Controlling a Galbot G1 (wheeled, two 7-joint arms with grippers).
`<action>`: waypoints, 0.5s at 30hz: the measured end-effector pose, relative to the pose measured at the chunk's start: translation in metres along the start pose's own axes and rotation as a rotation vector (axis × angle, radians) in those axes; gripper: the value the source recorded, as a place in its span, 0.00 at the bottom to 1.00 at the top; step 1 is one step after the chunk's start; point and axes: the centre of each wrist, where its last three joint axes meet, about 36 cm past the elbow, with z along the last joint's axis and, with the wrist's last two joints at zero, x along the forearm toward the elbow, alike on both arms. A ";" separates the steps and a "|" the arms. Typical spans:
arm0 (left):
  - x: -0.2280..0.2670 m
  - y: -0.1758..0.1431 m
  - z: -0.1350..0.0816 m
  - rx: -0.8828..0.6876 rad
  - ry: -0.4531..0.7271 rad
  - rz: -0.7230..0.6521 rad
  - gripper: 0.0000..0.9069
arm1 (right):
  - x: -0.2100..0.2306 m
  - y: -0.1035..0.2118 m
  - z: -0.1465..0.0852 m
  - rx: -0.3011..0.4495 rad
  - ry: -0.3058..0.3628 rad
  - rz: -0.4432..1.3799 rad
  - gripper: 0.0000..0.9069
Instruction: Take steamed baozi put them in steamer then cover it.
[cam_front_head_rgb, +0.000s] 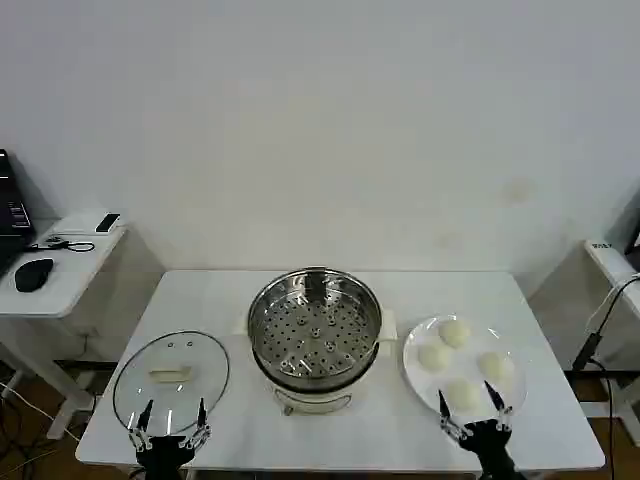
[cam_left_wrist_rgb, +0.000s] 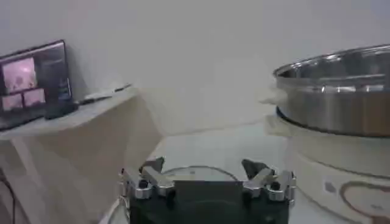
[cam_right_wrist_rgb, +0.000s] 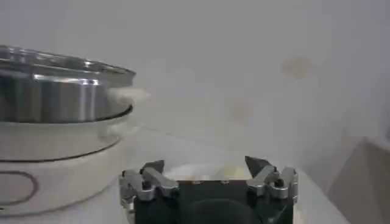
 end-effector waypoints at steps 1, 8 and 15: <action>0.000 0.000 -0.002 -0.011 -0.002 0.001 1.00 | -0.003 -0.005 -0.001 0.019 -0.003 0.006 1.00; -0.003 0.005 -0.016 -0.080 -0.031 0.022 1.00 | -0.032 -0.056 -0.012 0.213 0.011 0.034 1.00; -0.002 0.004 -0.020 -0.132 -0.051 0.044 1.00 | -0.071 -0.114 -0.029 0.469 0.093 -0.021 1.00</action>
